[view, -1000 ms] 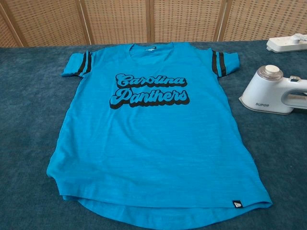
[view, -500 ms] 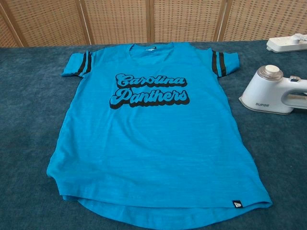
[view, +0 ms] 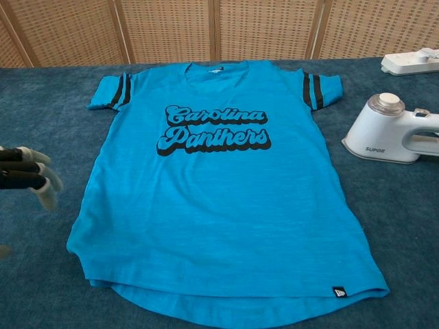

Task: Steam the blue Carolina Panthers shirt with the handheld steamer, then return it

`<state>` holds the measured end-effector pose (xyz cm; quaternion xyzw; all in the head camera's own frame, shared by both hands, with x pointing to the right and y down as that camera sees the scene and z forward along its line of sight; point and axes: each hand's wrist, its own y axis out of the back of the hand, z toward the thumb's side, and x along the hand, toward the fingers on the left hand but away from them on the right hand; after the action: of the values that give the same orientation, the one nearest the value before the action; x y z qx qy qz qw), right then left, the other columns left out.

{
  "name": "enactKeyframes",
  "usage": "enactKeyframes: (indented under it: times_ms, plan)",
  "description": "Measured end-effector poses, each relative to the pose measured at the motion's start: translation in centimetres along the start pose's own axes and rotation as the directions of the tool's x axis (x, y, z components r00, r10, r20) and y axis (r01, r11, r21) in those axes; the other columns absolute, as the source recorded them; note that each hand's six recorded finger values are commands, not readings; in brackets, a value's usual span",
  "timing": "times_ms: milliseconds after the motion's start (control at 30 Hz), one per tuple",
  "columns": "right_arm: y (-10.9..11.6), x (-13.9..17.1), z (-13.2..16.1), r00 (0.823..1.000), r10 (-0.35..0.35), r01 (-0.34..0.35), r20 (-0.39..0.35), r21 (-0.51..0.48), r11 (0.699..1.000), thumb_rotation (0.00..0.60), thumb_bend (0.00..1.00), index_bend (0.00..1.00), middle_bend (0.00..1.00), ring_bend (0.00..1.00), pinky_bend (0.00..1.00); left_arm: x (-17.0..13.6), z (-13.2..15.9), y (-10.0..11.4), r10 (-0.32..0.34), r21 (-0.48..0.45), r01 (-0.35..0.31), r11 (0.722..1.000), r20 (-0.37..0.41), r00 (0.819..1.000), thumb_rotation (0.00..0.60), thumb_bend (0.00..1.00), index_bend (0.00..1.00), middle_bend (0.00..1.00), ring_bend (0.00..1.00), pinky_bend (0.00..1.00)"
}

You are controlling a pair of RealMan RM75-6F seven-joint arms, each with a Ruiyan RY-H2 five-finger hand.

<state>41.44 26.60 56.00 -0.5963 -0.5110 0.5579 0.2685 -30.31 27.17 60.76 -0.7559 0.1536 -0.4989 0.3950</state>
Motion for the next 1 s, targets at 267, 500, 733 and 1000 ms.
enactKeyframes:
  times_ms: [267, 500, 733, 1000]
  plan:
    - [0.7, 0.2, -0.4, 1.0, -0.014, 0.014, 0.007, -0.013, 1.0, 0.537, 0.31, 0.28, 0.33, 0.25, 0.17, 2.3, 2.8, -1.2, -0.028, 0.014, 0.028, 1.0, 0.067, 0.997, 0.491, 0.3, 0.19, 0.19, 0.07, 0.14]
    - [1.0, 0.4, -1.0, 1.0, -0.021, 0.021, 0.022, -0.028, 0.999, 0.536, 0.32, 0.28, 0.33, 0.25, 0.17, 3.7, 3.5, -1.8, -0.04, 0.05, 0.037, 0.998, 0.06, 0.997, 0.495, 0.3, 0.19, 0.19, 0.06, 0.14]
    - [1.4, 0.6, -1.5, 0.999, -0.033, 0.034, 0.03, -0.038, 0.999, 0.535, 0.32, 0.28, 0.33, 0.25, 0.17, 5.3, 4.7, -2.2, -0.035, 0.071, 0.03, 0.997, 0.066, 0.997, 0.498, 0.3, 0.22, 0.19, 0.05, 0.14]
    - [1.9, 0.9, -2.1, 0.998, -0.046, 0.048, 0.044, -0.044, 0.998, 0.533, 0.31, 0.28, 0.33, 0.25, 0.17, 6.3, 6.0, -2.8, -0.05, 0.083, 0.043, 0.996, 0.09, 0.995, 0.502, 0.43, 0.4, 0.19, 0.03, 0.14]
